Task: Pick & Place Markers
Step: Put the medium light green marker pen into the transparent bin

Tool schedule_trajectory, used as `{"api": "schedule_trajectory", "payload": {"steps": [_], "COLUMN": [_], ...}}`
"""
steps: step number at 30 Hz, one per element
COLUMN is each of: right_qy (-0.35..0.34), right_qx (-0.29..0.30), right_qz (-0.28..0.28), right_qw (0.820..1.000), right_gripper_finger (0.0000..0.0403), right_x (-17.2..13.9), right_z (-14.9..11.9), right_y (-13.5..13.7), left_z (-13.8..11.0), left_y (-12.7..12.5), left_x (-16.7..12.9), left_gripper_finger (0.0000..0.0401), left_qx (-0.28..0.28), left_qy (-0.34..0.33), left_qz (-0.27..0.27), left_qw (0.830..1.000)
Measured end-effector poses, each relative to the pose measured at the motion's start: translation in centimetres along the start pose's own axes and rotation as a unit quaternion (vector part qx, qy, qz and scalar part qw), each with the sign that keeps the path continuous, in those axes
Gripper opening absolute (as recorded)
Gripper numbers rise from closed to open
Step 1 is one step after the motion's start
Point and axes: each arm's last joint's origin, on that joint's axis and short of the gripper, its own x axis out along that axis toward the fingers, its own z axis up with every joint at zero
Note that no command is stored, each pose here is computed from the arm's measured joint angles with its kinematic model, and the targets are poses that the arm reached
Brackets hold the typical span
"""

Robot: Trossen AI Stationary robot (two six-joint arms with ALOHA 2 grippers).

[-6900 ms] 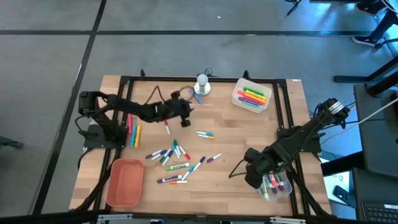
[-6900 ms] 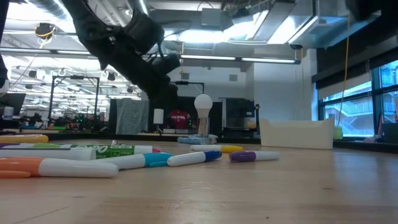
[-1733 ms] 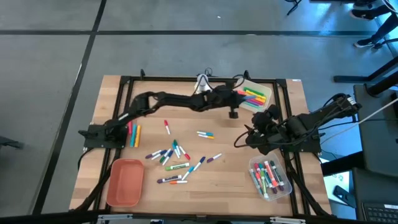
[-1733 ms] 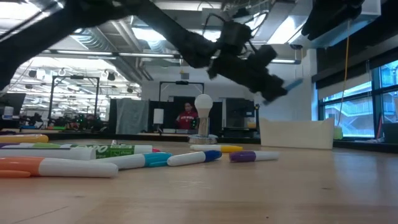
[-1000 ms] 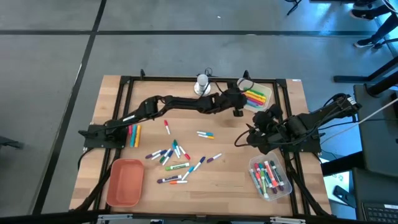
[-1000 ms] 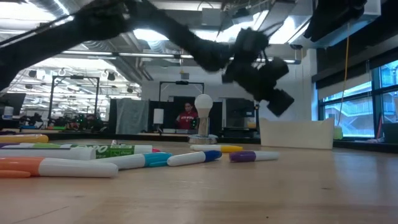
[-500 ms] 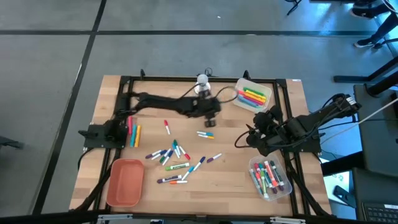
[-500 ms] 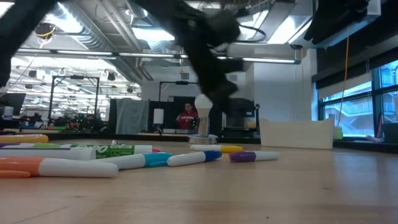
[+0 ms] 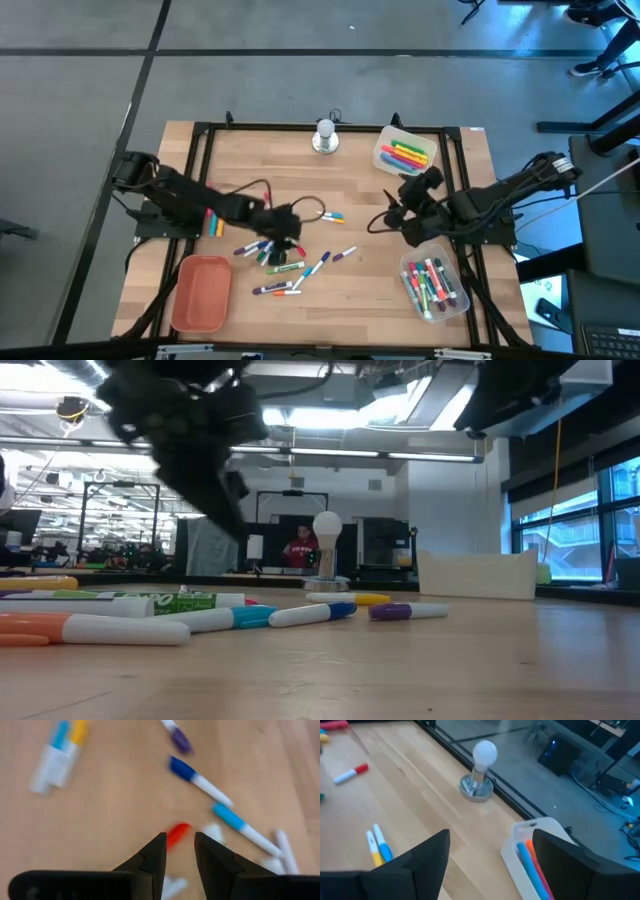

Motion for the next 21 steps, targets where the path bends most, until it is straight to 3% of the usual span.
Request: {"api": "schedule_trajectory", "payload": {"steps": [4, 9, 15, 17, 21], "right_qy": [-0.005, 0.025, 0.035, 0.008, -0.053], "right_qx": [0.018, 0.044, 0.065, 0.059, 0.057], "right_qz": [0.02, 0.092, 0.162, 0.179, 0.236], "right_qw": [1.0, 0.995, 0.984, 0.982, 0.969], "right_gripper_finger": [0.0284, 0.0284, 0.0284, 0.0282, 0.0266], "right_x": [1.3, 2.5, 2.3, 1.7, 0.3], "right_z": [-0.4, -1.2, -1.2, -1.0, -0.1], "right_y": [0.8, 1.6, 2.6, 3.4, 5.3], "left_z": [-1.7, -2.4, -4.2, -4.9, -6.1], "left_y": [-1.9, -4.5, -7.0, -7.5, -7.9], "left_x": [1.0, 1.1, 0.9, 0.9, 2.1], "left_gripper_finger": [0.0098, 0.011, 0.014, 0.0152, 0.0171], "left_qx": [0.01, 0.03, 0.05, 0.054, 0.048], "left_qy": [0.007, 0.003, -0.001, 0.002, 0.025], "left_qz": [-0.025, -0.044, 0.031, 0.065, 0.077], "left_qw": [1.0, 0.999, 0.998, 0.996, 0.996]}}
